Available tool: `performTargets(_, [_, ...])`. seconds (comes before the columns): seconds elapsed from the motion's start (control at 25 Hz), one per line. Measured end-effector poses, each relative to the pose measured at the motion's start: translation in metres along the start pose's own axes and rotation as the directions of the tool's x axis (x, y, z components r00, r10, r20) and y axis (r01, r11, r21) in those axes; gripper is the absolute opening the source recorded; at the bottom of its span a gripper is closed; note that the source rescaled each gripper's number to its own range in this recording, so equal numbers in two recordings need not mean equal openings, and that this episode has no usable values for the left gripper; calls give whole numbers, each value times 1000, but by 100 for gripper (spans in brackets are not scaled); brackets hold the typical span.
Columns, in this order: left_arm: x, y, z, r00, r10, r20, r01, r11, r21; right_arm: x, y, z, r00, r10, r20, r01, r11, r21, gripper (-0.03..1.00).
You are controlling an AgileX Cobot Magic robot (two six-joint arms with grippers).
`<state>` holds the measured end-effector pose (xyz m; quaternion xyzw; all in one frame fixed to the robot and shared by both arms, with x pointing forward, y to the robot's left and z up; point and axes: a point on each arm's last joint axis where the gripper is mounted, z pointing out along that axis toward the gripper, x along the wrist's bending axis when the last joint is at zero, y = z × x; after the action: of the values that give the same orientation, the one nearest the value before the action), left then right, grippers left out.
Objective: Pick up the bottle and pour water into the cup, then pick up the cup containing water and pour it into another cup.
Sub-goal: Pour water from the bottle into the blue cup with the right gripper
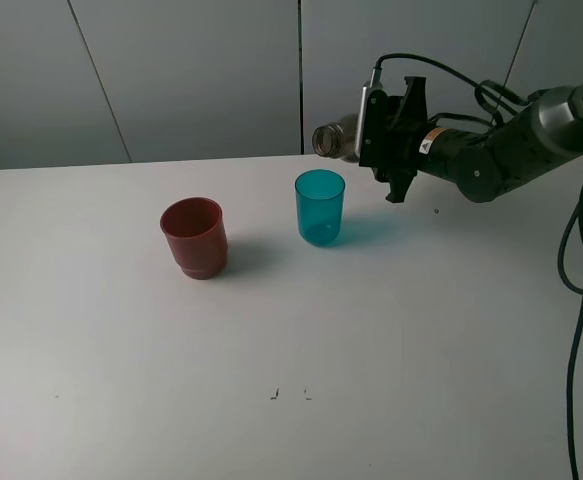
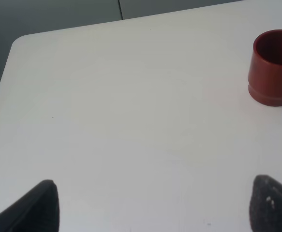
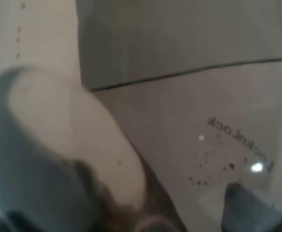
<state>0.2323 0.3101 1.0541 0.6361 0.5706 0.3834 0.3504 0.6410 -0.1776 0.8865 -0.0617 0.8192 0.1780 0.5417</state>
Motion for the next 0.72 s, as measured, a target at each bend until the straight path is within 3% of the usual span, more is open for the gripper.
performTargets(0.72, [0,0,0,1000,0,0,0,1000,0,-3,1,0,986,-164,27,164,986,-5,0])
